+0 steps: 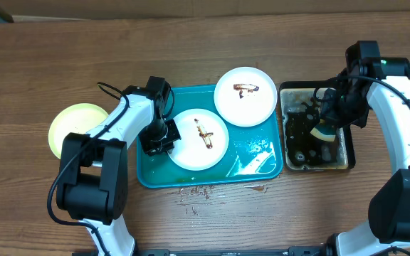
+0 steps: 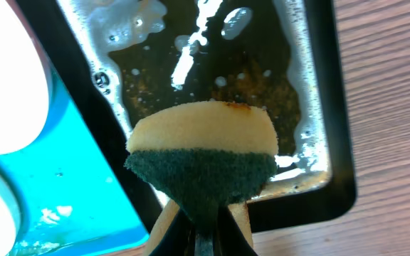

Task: Clean dirty plates on tray and stack at the side
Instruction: 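Carry the sponge from the basin over the held white plate with the right gripper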

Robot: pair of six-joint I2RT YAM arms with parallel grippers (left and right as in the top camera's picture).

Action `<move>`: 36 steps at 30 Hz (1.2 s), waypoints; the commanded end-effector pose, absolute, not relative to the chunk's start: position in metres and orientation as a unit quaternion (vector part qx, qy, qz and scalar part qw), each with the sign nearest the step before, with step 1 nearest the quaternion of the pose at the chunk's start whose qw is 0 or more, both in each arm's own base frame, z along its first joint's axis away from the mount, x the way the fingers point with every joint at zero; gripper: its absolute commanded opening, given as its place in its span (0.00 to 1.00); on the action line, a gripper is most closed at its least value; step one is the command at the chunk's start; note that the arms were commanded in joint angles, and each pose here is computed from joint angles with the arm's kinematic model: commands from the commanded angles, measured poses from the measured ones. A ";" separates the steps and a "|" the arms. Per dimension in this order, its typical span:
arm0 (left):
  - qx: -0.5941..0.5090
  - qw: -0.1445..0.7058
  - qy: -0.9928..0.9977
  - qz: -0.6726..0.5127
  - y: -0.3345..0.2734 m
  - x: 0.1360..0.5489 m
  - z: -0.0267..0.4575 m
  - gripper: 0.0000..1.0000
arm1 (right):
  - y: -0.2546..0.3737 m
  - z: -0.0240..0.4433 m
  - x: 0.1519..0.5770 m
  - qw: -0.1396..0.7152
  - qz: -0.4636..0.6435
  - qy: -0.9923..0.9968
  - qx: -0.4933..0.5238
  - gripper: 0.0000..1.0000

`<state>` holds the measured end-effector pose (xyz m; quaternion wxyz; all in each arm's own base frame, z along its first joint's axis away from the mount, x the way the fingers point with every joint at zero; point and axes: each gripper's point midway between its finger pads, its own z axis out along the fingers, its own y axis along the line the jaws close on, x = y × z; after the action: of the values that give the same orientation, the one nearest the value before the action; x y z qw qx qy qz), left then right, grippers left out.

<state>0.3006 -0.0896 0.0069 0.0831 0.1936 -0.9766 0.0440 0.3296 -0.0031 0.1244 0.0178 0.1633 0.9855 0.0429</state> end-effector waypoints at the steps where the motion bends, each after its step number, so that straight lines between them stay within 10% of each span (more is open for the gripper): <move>1: 0.187 0.071 -0.979 0.036 -0.086 0.304 0.006 0.04 | 0.022 0.140 0.333 0.039 0.104 0.987 0.119 0.04; 17: 0.107 0.059 -0.991 0.050 -0.089 0.309 0.006 0.04 | 0.209 0.148 0.343 0.117 0.210 0.958 -0.158 0.04; 36: 0.104 0.059 -0.992 0.050 -0.089 0.309 0.005 0.04 | 0.301 0.067 0.373 0.178 0.148 0.941 -0.247 0.04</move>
<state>0.3098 -0.0939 0.0072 0.0618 0.1181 -0.9890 0.0639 0.3684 0.2995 0.0789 0.1752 -0.2347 0.9424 0.1617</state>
